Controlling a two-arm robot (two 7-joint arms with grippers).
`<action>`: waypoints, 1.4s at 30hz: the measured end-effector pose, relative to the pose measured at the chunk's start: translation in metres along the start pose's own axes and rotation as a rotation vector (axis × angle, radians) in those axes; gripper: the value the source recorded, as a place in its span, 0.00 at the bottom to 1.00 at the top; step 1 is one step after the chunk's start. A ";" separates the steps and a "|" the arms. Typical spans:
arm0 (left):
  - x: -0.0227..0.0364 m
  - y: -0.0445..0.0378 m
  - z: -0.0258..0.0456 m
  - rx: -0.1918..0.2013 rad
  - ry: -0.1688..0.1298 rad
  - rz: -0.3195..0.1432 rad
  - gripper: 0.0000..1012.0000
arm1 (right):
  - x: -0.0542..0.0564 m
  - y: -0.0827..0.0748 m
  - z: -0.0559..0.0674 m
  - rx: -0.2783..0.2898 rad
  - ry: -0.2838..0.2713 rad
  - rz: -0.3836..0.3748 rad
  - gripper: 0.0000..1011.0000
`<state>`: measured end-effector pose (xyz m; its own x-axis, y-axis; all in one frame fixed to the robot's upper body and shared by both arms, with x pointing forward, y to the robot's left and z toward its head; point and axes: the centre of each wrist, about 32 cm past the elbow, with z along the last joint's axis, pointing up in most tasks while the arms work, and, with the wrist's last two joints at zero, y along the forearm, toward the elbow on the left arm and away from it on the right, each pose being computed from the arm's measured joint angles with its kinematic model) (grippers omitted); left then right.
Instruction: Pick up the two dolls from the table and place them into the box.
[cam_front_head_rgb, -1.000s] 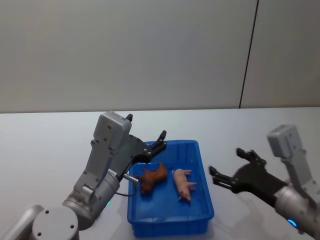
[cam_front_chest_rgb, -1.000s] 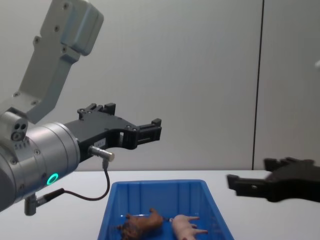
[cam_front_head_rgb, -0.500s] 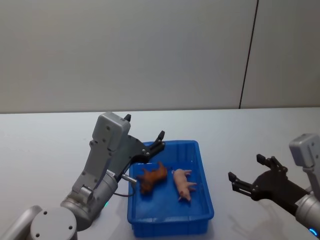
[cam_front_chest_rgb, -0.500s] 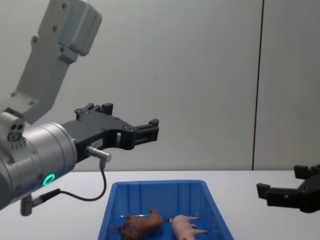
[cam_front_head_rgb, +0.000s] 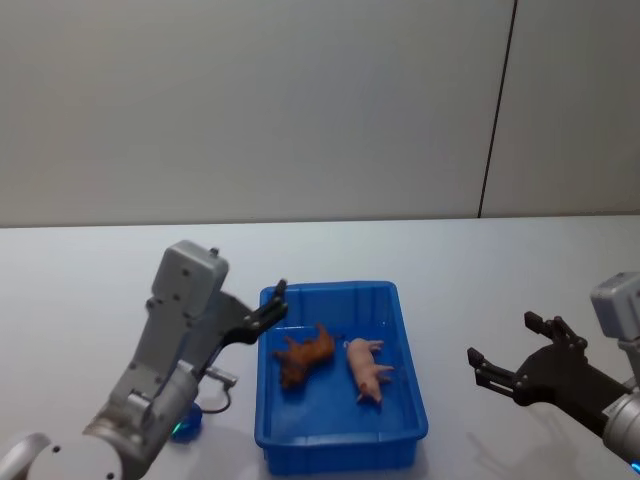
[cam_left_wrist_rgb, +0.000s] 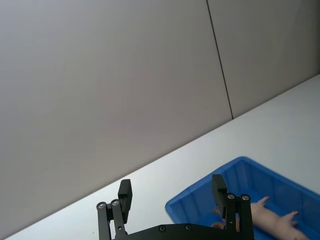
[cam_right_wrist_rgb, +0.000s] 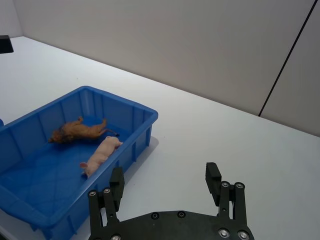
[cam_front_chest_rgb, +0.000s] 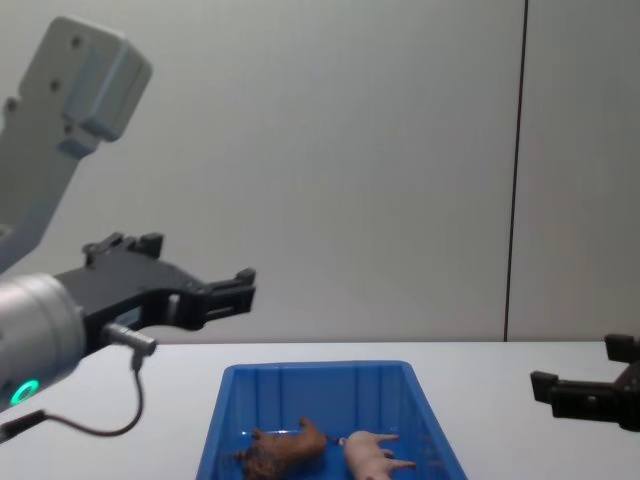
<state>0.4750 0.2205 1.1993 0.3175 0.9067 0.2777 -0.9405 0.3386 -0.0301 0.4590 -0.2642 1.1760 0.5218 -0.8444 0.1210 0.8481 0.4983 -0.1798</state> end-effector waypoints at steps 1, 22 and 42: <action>0.0019 0.0026 -0.0016 0.012 -0.001 0.006 0.99 | 0.000 0.000 0.000 -0.001 0.000 -0.001 0.99; 0.0232 0.0339 -0.0395 0.133 0.090 0.032 0.99 | 0.001 -0.003 -0.001 -0.002 -0.002 -0.005 0.99; 0.0390 0.0670 -0.0654 0.256 0.151 0.019 0.99 | 0.002 -0.004 -0.001 -0.003 -0.003 -0.006 0.99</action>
<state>0.4323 0.2950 1.1453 0.2959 0.9460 0.1325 -0.9403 0.2640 0.2149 0.4569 -0.2677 1.1756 0.5171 -0.8467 0.1250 0.8509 0.4928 -0.1823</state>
